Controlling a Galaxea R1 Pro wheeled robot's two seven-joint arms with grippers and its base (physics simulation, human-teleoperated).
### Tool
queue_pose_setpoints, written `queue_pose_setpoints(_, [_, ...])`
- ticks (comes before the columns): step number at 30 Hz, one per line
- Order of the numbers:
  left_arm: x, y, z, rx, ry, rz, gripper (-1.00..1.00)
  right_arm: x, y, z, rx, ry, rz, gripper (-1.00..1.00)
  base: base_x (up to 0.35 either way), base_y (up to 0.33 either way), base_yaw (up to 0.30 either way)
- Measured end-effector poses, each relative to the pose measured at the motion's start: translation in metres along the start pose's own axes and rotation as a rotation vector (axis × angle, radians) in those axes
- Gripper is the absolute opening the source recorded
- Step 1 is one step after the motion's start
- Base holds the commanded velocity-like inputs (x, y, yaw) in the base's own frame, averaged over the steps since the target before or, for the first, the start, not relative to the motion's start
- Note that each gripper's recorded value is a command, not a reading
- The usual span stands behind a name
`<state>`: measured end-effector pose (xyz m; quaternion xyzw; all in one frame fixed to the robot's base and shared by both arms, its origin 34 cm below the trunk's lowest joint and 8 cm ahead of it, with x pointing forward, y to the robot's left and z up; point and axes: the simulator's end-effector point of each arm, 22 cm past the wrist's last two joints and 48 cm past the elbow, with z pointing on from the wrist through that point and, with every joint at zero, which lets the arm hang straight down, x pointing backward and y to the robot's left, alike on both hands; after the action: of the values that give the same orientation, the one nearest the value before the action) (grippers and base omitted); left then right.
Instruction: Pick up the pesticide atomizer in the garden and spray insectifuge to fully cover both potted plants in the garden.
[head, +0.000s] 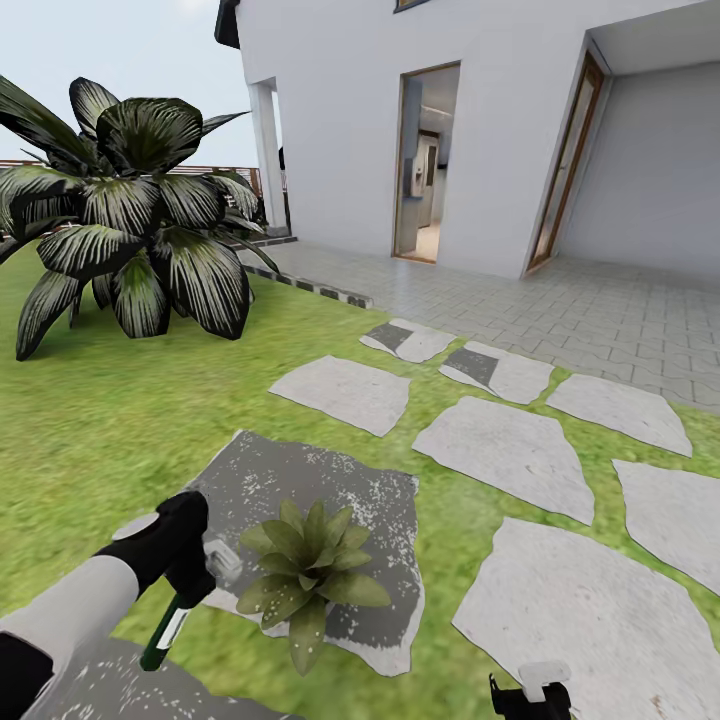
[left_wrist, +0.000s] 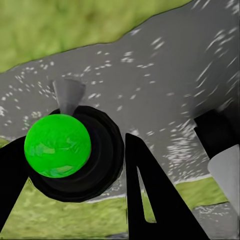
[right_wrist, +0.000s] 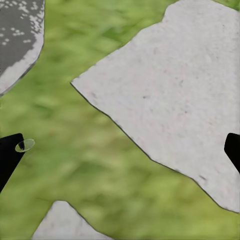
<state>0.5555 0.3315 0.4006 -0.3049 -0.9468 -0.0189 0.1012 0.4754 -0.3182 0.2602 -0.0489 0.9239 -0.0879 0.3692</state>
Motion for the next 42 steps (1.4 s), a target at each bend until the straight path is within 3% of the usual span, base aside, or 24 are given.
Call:
queue_pose_setpoints(6, [0.024,0.004,0.015,0.005,0.038,-0.018,-1.00,0.000,0.000,0.000,-0.001,0.000,0.000,1.00,0.000,0.000,0.000])
queue_pose_setpoints(10, [0.036,-0.007,0.029,0.033,0.066,-0.023,-1.00,0.000,0.000,0.000,0.000,0.000,0.001,1.00,0.000,0.000,0.000])
queue_pose_setpoints(20, [0.034,-0.032,0.038,0.091,0.082,-0.023,-1.00,0.000,0.000,0.000,-0.001,0.000,0.000,1.00,0.028,0.033,0.000])
queue_pose_setpoints(38, [0.024,-0.024,0.034,0.031,0.070,0.004,-1.00,0.000,0.000,0.000,0.000,0.000,0.000,1.00,0.063,0.071,0.000])
queue_pose_setpoints(42, [0.001,-0.041,0.027,0.038,0.041,0.030,-1.00,0.000,0.000,0.000,0.000,0.000,0.000,1.00,0.000,0.000,0.000])
